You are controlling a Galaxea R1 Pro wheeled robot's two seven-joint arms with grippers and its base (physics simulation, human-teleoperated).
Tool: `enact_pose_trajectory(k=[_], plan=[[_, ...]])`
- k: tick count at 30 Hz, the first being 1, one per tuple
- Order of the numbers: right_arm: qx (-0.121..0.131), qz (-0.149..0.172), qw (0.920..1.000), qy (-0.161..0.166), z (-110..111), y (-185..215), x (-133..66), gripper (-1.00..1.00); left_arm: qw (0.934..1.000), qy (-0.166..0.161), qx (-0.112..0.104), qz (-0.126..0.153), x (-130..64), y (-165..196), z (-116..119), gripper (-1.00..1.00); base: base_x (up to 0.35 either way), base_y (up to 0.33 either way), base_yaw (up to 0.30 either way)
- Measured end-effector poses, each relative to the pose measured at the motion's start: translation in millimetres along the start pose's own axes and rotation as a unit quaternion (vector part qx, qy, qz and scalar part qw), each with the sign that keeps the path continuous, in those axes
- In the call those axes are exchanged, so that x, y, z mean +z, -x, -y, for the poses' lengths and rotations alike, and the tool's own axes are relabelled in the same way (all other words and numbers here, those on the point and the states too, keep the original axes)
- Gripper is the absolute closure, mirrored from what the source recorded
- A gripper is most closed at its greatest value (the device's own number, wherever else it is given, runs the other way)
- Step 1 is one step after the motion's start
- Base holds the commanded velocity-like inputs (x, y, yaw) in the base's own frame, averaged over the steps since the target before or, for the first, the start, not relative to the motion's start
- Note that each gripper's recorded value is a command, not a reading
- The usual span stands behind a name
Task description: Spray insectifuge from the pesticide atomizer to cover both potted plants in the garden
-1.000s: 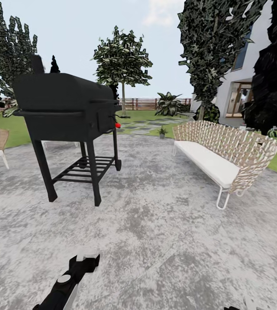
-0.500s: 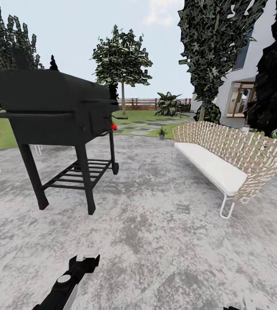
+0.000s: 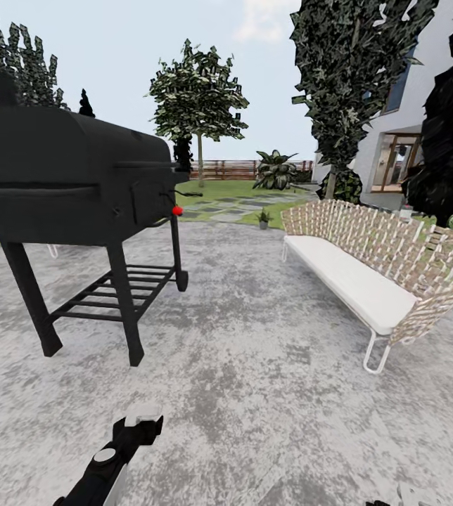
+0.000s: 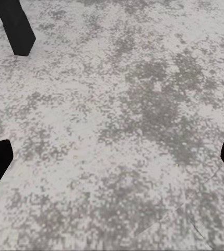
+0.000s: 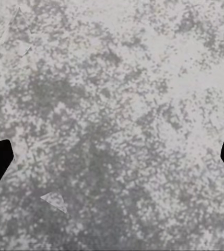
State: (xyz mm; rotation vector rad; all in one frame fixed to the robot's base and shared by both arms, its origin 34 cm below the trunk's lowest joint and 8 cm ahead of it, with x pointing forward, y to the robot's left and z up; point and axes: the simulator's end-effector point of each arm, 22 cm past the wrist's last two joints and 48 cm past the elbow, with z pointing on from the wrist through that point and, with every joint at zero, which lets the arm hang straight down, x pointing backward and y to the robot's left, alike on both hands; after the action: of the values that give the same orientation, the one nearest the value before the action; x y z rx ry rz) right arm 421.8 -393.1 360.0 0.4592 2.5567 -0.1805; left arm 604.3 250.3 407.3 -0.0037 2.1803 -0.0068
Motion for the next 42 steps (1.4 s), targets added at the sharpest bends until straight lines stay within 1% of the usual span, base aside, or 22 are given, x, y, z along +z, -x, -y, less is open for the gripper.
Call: enact_pose_trajectory(k=[40, 42], plan=[[0.000, 0.001, 1.0000, 0.002, -0.4, 0.4, 0.1, -1.00, 1.0000, 0.000, 0.000, 0.000, 0.0, -0.1, 0.0, -1.00, 0.337, 0.000, 0.000], [-0.001, 0.003, 1.0000, -0.001, 3.2, 6.2, 0.1, -1.00, 1.0000, -0.004, -0.001, 0.003, 1.9, 5.6, 4.3, -1.00, 0.000, 0.000, 0.000]])
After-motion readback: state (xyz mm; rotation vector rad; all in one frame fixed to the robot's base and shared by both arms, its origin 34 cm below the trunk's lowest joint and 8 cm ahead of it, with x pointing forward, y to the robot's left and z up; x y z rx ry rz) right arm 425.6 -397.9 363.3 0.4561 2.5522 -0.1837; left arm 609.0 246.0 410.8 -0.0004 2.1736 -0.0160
